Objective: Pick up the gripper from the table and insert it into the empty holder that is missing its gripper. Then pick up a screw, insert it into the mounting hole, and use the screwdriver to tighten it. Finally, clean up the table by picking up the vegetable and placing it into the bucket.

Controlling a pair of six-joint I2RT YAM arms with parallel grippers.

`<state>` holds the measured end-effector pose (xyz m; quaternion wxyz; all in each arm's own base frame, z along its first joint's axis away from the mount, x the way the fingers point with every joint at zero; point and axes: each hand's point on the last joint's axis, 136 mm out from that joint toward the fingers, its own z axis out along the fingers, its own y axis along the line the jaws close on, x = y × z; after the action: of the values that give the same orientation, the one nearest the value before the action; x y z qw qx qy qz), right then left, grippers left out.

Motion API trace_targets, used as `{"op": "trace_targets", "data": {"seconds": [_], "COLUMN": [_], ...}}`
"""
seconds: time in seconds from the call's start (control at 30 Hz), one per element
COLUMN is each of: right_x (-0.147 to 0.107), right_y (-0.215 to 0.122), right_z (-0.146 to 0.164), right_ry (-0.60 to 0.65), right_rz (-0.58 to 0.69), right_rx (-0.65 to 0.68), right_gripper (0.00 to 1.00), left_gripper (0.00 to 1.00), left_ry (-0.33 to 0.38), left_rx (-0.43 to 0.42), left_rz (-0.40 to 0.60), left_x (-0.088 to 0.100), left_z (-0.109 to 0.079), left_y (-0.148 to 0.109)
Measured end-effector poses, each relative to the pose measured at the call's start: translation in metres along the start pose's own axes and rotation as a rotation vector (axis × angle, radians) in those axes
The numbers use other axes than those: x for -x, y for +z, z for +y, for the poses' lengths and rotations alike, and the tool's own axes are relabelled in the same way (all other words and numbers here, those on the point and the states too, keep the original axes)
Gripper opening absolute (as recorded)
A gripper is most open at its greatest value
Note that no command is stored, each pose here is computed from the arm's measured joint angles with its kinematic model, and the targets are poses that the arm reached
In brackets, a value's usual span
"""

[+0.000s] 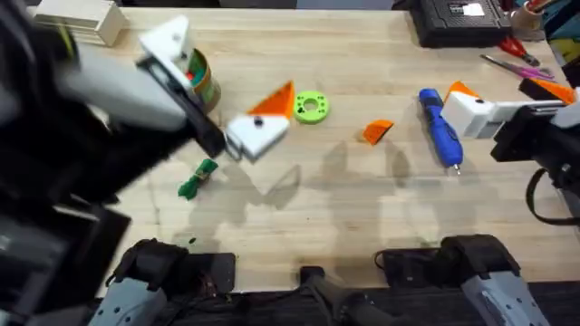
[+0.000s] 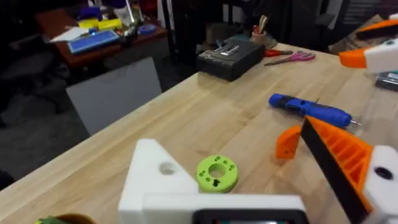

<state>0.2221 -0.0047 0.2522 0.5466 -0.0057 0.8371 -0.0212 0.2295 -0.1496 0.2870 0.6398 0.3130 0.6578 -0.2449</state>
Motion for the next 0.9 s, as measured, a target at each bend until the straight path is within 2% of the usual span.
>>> {"op": "trace_targets", "data": {"seconds": [0.2,0.37,0.5,0.7,0.9], "right_x": [0.000,0.000,0.000,0.000,0.000], "right_y": [0.000,0.000,0.000,0.000,0.000], "right_z": [0.000,0.000,0.000,0.000,0.000], "right_ry": [0.000,0.000,0.000,0.000,0.000], "right_rz": [0.000,-0.001,0.000,-0.001,0.000], "right_rx": [0.000,0.000,0.000,0.000,0.000], "right_gripper": [0.989,0.990,0.990,0.990,0.990], "left_gripper": [0.987,0.987,0.987,0.987,0.987], "left_ry": [0.004,0.008,-0.020,-0.102,-0.202], "left_rx": [-0.006,0.022,0.040,0.043,0.056], "left_rz": [-0.128,-0.216,-0.263,-0.228,-0.070], "left_x": [-0.016,-0.033,-0.052,-0.069,-0.110], "left_z": [-0.023,-0.028,-0.029,-0.028,-0.027], "left_y": [-0.015,-0.028,-0.032,-0.028,-0.022]}}
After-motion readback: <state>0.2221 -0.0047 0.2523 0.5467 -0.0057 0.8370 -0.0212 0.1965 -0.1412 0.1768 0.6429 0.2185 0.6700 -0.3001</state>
